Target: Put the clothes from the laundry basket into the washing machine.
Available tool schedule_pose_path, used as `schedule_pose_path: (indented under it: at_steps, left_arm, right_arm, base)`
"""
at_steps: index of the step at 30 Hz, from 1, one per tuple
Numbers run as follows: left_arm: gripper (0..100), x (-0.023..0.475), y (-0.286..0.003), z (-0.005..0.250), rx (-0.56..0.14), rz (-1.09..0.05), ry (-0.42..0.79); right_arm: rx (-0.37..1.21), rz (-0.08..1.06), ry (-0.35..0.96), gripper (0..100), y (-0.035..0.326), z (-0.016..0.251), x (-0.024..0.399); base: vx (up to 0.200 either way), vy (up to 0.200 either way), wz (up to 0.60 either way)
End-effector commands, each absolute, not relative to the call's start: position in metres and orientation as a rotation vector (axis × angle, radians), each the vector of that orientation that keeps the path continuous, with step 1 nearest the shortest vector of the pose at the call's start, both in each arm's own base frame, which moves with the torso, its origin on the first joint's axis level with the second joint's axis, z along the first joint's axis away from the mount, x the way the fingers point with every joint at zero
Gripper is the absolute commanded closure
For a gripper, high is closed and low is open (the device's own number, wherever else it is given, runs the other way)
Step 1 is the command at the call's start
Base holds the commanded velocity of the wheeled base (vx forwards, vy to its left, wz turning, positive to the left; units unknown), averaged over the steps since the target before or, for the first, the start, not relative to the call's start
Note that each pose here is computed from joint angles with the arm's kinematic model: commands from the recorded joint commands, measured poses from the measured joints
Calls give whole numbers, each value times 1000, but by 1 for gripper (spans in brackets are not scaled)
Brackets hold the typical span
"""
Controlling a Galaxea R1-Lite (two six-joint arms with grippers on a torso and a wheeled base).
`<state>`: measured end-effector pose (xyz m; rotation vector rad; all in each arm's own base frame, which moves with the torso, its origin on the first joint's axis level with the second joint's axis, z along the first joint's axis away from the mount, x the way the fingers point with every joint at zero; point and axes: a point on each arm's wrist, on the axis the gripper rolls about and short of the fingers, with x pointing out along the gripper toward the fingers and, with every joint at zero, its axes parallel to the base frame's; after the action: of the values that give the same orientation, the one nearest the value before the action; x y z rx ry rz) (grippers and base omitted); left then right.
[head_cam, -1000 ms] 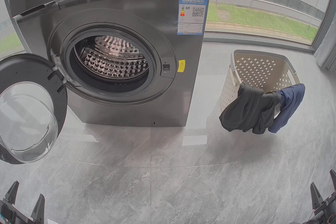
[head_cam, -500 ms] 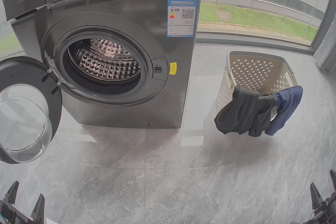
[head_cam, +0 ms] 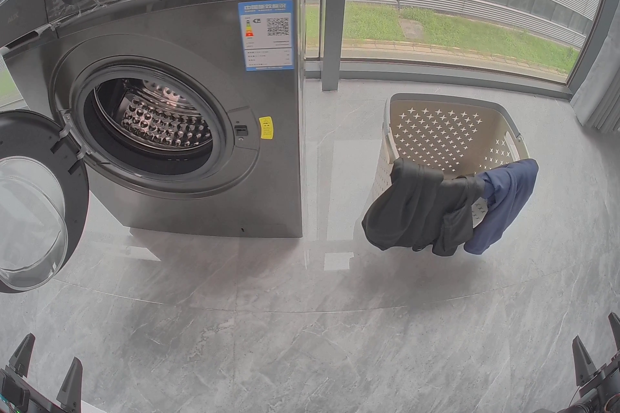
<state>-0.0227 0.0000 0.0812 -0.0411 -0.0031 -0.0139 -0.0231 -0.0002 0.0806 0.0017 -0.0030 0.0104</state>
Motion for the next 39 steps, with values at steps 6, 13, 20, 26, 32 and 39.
schedule_pose_path:
  at_steps: [6,13,20,26,32,39]
  left_arm:
    - [0,-23,0,76,-43,-14,-3]
    - [0,-23,0,76,-43,-12,-4]
    - [0,-23,0,76,-41,-14,-3]
    - [0,-23,0,76,-41,-14,-3]
    - [0,-23,0,76,-43,-14,-3]
    - [0,-23,0,76,-41,-14,-3]
  right_arm:
    - [3,11,2,0,0,75,-23]
    - [3,11,2,0,0,75,-23]
    - [2,11,2,0,0,75,-23]
    - [3,11,2,0,0,75,-23]
    - [3,11,2,0,0,75,-23]
    - [3,11,2,0,0,75,-23]
  base:
    - [0,-200,0]
    - [0,-171,0]
    - [0,0,0]
    - [67,0,0]
    - [133,0,0]
    - [0,0,0]
